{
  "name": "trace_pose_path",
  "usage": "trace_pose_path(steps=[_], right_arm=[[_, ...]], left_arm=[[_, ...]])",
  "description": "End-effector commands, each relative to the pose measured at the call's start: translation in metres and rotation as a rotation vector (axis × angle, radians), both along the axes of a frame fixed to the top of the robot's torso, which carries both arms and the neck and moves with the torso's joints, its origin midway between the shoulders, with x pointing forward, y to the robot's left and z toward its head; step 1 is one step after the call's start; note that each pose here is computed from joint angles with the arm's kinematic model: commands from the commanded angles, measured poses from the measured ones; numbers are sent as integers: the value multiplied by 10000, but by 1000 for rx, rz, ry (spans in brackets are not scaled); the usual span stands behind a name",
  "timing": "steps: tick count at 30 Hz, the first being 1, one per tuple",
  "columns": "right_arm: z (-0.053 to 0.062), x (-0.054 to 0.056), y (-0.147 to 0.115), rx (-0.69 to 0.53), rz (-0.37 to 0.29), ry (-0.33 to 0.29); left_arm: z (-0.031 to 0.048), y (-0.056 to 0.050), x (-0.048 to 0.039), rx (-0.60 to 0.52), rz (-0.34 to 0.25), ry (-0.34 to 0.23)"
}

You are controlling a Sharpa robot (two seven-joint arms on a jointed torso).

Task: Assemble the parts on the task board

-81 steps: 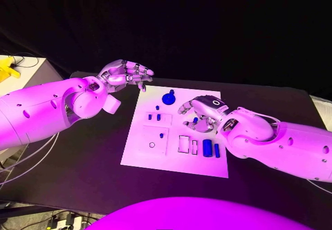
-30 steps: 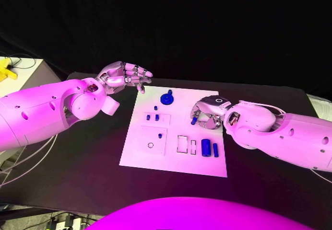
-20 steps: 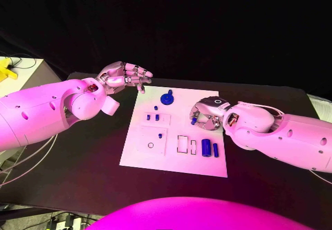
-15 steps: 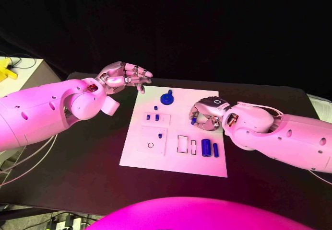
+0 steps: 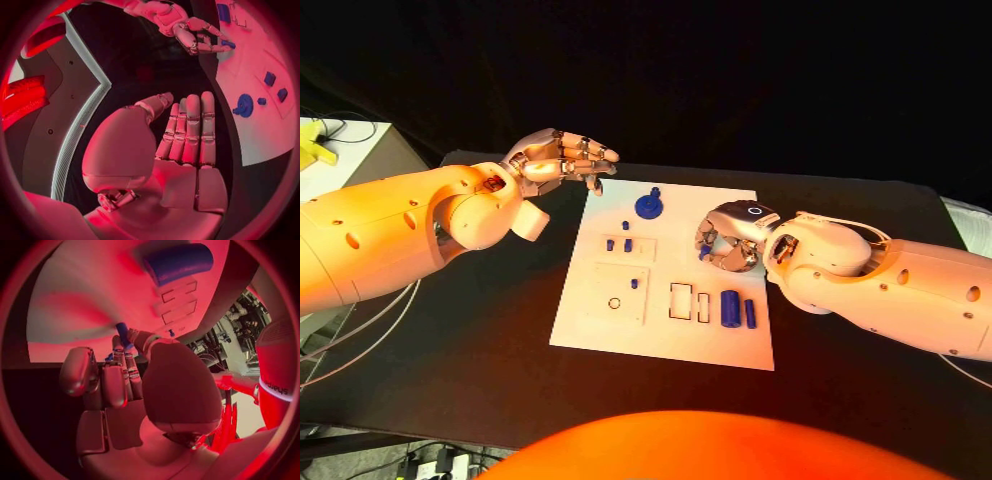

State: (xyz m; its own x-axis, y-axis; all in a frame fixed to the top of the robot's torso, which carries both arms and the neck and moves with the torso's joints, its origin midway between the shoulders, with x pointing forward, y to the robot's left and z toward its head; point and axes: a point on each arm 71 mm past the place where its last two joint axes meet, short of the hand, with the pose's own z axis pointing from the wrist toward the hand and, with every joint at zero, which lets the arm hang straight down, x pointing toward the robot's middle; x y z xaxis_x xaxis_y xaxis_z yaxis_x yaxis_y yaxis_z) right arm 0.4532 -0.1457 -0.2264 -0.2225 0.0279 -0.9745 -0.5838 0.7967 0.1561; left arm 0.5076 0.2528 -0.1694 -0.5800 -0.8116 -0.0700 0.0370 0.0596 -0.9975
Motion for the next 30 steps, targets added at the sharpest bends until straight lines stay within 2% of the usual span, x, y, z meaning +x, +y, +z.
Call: trace_pose_path(steps=[1, 11, 14, 19, 24, 30], right_arm=[[23, -6, 8, 37, -14, -23], [108, -57, -14, 119, -42, -55], [159, -82, -31, 150, -50, -48], [313, -151, -10, 214, -42, -48], [438, -261, 147, 269, 8, -52], [462, -363, 458, 282, 96, -56]], left_arm=[[6, -17, -7, -10, -18, 4], [2, -7, -1, -8, -16, 5], [1, -3, 1, -7, -15, 5], [0, 4, 5, -6, -12, 5], [-1, -5, 7, -7, -13, 4], [1, -21, 5, -9, -15, 3]])
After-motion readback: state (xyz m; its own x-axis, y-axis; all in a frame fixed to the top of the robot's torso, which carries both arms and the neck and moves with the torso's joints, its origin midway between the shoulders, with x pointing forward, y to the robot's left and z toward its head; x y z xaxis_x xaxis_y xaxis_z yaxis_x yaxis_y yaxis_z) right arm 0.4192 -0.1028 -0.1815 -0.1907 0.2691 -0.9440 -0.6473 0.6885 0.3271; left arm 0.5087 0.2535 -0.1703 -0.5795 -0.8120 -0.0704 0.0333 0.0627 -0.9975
